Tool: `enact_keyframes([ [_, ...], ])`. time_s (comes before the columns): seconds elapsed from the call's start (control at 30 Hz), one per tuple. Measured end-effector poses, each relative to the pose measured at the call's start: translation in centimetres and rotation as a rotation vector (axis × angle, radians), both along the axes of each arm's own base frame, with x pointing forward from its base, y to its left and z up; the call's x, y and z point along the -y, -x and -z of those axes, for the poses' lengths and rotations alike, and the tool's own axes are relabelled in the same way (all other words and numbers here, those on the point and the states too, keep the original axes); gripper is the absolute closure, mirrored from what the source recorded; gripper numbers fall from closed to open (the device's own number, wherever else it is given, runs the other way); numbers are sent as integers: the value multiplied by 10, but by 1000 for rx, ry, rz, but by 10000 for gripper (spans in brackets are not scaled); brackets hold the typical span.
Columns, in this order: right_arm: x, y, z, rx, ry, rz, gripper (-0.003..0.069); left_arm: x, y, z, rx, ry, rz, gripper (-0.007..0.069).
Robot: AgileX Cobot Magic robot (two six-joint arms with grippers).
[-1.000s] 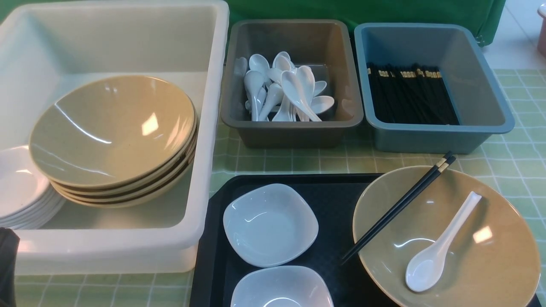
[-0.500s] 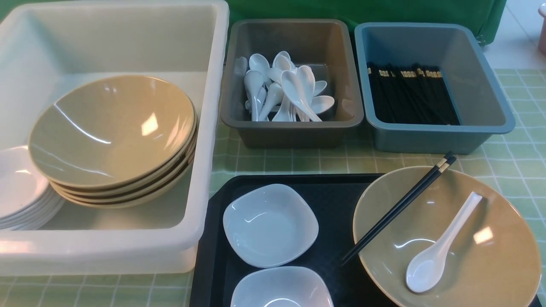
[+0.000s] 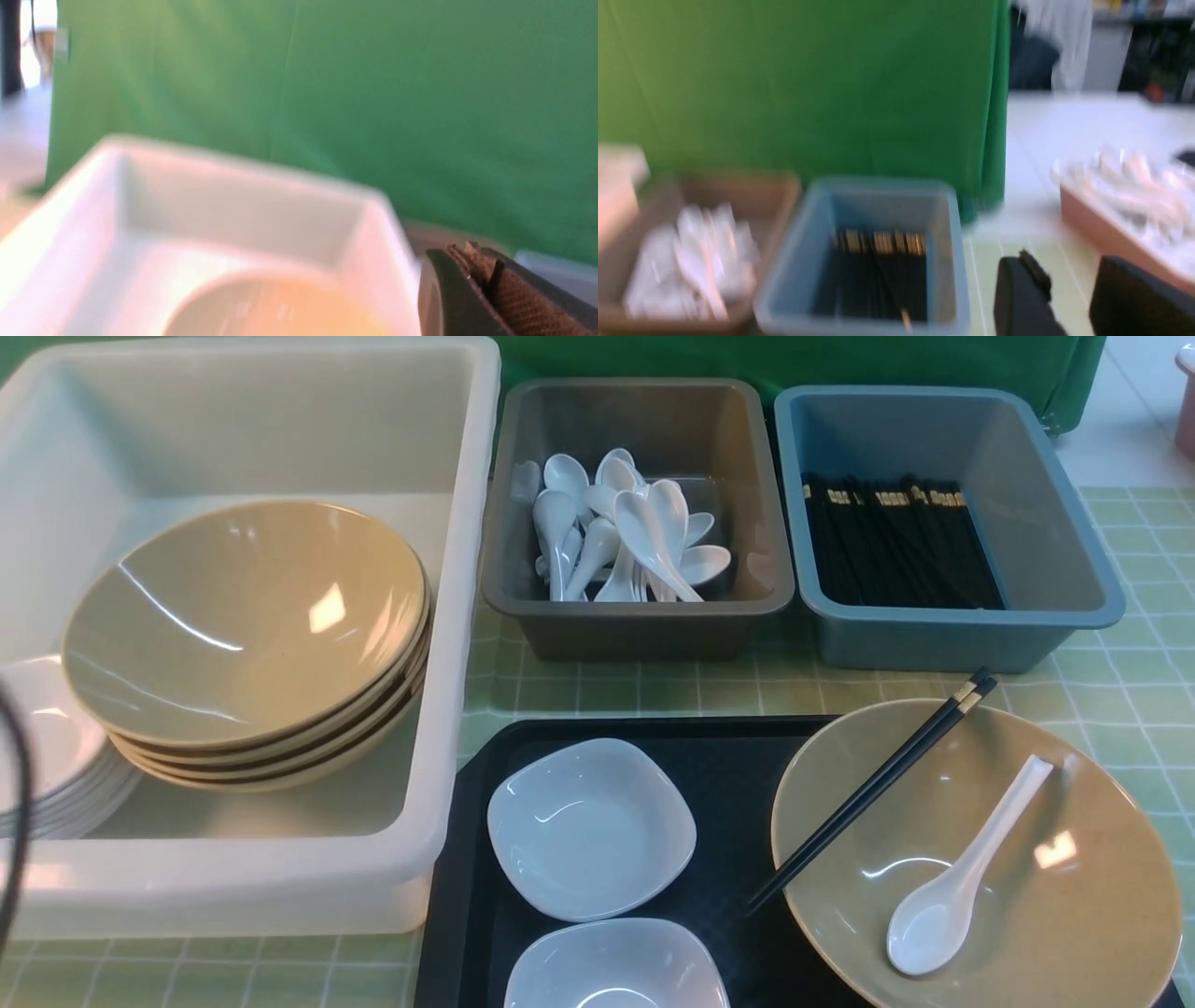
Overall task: On green table put chopsticks spoon bowls plates into blue grey white boxes.
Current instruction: 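Move the grippers toward the tableware on the black tray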
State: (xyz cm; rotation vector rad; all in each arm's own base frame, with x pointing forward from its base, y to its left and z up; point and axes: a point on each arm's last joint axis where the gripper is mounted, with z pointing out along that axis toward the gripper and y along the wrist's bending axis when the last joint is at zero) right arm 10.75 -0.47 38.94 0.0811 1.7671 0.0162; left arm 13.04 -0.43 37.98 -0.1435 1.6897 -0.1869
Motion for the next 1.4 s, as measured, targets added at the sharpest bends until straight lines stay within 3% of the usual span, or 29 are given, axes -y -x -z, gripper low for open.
enact_keyframes([
  [0.2, -9, -34, 32, -272, -156, -93, 423, 13, -12, 18, -140, 69, 82, 627],
  [0.33, -26, -56, 49, -493, -150, -285, 423, 32, -6, 37, -292, 28, 237, 627],
  [0.53, -55, -92, 33, -712, -100, -495, 421, 54, -3, 43, -331, -76, 415, 627],
  [0.63, -73, -109, 33, -770, -52, -525, 408, 60, -3, 45, -341, -85, 461, 627],
  [0.77, -105, -122, 50, -912, -36, -441, 361, 66, -3, 47, -368, -43, 490, 627],
  [0.87, -115, -130, 64, -992, -124, -334, 328, 66, -3, 47, -371, -32, 492, 627],
  [1.1, -129, -159, 108, -1150, -449, 61, 190, 67, -3, 48, -383, -29, 497, 627],
  [1.4, -138, -183, 142, -1159, -612, 248, 163, 67, -2, 49, -393, -29, 499, 627],
])
